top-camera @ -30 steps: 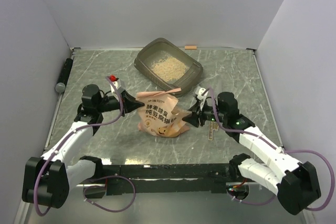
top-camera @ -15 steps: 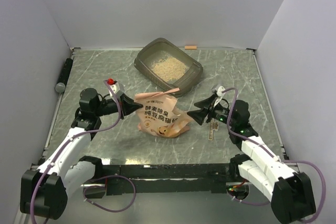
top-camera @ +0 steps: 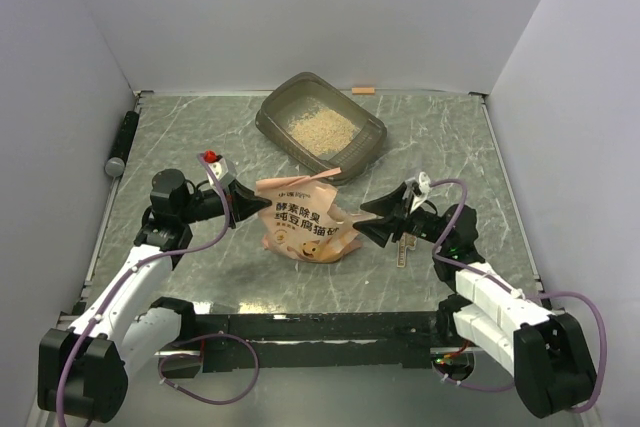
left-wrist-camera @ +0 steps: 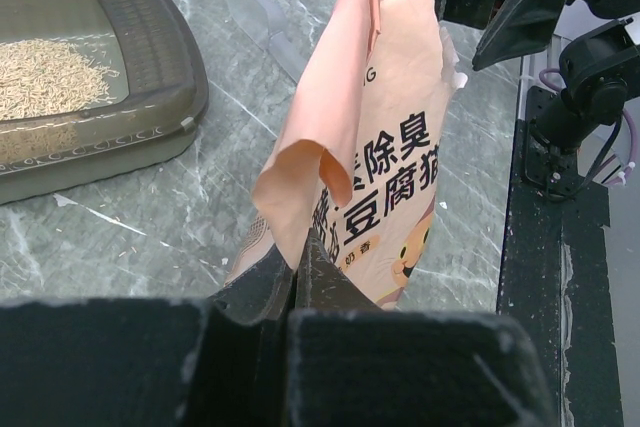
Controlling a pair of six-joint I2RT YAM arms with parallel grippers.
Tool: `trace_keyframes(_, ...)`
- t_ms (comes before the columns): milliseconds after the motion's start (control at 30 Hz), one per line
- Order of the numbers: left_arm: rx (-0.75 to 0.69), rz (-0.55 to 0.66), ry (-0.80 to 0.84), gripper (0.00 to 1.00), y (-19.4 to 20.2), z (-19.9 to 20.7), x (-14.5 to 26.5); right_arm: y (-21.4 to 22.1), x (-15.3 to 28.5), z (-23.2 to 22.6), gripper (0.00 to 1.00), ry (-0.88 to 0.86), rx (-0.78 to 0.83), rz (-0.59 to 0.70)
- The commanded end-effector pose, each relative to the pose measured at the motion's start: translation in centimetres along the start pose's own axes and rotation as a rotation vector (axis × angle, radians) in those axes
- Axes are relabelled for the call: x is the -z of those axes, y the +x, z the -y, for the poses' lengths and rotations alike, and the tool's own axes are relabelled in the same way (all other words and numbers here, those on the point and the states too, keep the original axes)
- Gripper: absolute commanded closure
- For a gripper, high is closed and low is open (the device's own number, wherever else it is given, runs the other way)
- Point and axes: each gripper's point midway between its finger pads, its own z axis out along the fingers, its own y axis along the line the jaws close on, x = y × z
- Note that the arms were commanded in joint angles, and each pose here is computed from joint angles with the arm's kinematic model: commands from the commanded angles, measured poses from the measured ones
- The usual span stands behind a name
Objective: Fill the litter box with clean litter
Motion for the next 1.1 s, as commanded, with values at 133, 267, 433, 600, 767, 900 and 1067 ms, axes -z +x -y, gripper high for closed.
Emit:
trace_keyframes(133, -0.075, 0.042, -0.012, 0.99, -1.6, -0.2, 0.1, -1.2, -0.3, -0.9, 0.36, -0.075, 0.054, 0.063)
trace_keyframes(267, -0.077, 0.040, -0.018, 0.99, -1.6, -0.3, 0.1, -0.5, -0.2, -1.0, 0.36, -0.087, 0.026, 0.065)
trace_keyframes(433, -0.071, 0.036, -0.018, 0.99, -1.4, -0.4, 0.1, 0.0, 0.0, -1.3, 0.37, -0.097, 0.013, 0.074)
trace_keyframes(600, -0.065, 0.036, -0.018, 0.99, -1.4, -0.4, 0.0, 0.0, -0.1, -1.3, 0.43, -0.106, 0.011, 0.080)
trace_keyframes(767, -0.059, 0.033, -0.018, 0.99, -1.3, -0.4, 0.0, 0.0, -0.4, -1.2, 0.58, -0.125, -0.015, 0.084)
trace_keyframes(900, -0.054, 0.030, -0.020, 0.99, -1.2, -0.5, 0.0, -0.3, -0.5, -1.5, 0.68, -0.154, -0.015, 0.106)
trace_keyframes(1067, -0.041, 0.029, -0.015, 0.99, -1.3, -0.3, 0.1, -0.5, -0.5, -1.8, 0.96, -0.172, -0.044, 0.128)
